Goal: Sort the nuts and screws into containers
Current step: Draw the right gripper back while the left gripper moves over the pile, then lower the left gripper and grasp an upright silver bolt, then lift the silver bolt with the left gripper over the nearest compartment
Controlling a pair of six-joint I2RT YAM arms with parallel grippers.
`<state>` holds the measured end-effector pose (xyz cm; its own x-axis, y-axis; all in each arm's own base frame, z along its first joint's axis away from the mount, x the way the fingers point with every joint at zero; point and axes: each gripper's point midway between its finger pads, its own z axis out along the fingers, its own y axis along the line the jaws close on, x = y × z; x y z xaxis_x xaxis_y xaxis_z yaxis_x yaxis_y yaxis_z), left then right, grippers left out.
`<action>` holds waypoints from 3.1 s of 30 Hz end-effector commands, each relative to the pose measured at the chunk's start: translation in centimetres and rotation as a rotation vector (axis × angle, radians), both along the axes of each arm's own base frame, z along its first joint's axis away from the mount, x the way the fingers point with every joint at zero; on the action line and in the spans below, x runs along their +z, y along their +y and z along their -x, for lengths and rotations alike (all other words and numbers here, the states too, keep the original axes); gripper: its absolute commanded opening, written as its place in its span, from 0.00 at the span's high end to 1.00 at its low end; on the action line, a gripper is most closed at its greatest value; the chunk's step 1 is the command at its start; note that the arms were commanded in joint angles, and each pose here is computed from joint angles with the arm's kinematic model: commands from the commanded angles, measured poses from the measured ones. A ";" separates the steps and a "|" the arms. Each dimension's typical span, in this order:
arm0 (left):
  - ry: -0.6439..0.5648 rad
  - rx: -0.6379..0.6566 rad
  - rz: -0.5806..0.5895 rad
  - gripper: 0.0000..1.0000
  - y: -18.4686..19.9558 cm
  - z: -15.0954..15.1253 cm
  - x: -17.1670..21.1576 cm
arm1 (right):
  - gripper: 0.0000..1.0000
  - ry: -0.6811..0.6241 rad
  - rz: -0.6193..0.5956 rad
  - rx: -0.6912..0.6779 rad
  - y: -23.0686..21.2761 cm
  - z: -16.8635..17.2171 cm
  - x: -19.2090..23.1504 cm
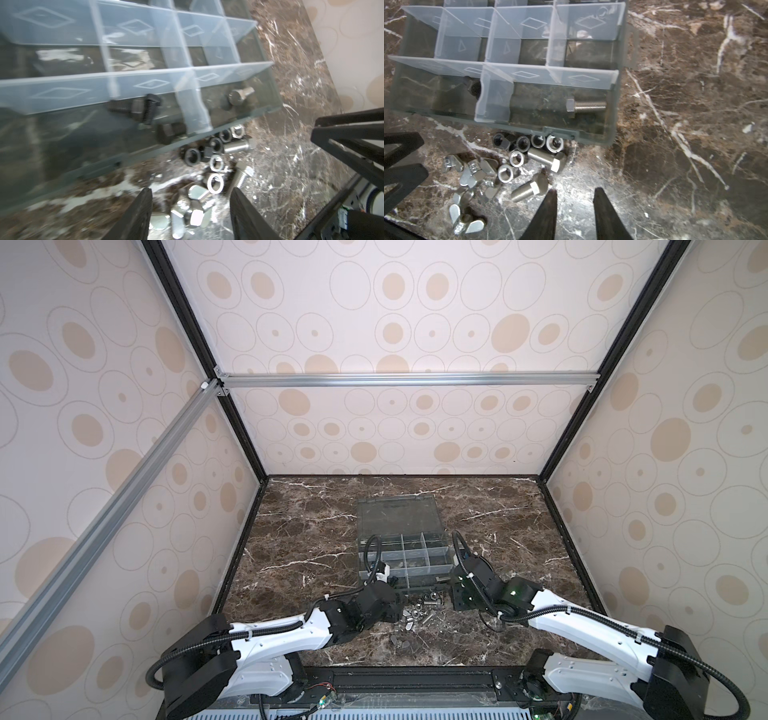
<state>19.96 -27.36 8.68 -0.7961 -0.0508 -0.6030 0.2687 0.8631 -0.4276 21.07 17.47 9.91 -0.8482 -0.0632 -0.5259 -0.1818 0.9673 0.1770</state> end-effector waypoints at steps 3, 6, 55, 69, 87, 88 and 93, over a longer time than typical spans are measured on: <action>-0.023 -0.142 -0.010 0.40 -5.0 0.4 0.9 | 0.66 -0.010 0.031 -0.097 -3.4 0.8 -0.2; -0.017 -0.211 -0.039 0.40 -7.0 1.1 0.3 | 0.66 -0.013 0.030 -0.123 -4.5 1.2 -0.1; 0.057 -0.409 -0.368 0.64 -10.3 4.7 -6.6 | 0.66 -0.019 0.010 -0.184 -6.9 2.6 -0.6; 0.034 -0.387 -0.366 0.88 -10.0 4.4 -6.4 | 0.66 -0.038 0.005 -0.208 -7.8 3.1 -0.5; -0.249 -0.365 -0.429 0.89 -11.4 -1.2 2.6 | 0.66 -0.049 0.008 -0.214 -8.2 3.2 -0.5; -0.264 -0.363 -0.436 0.89 -11.5 -1.9 3.2 | 0.66 -0.050 0.005 -0.214 -8.2 3.2 -0.5; -0.347 -0.382 -0.472 0.89 -11.9 -5.2 5.5 | 0.66 -0.055 0.010 -0.213 -8.5 3.4 -0.6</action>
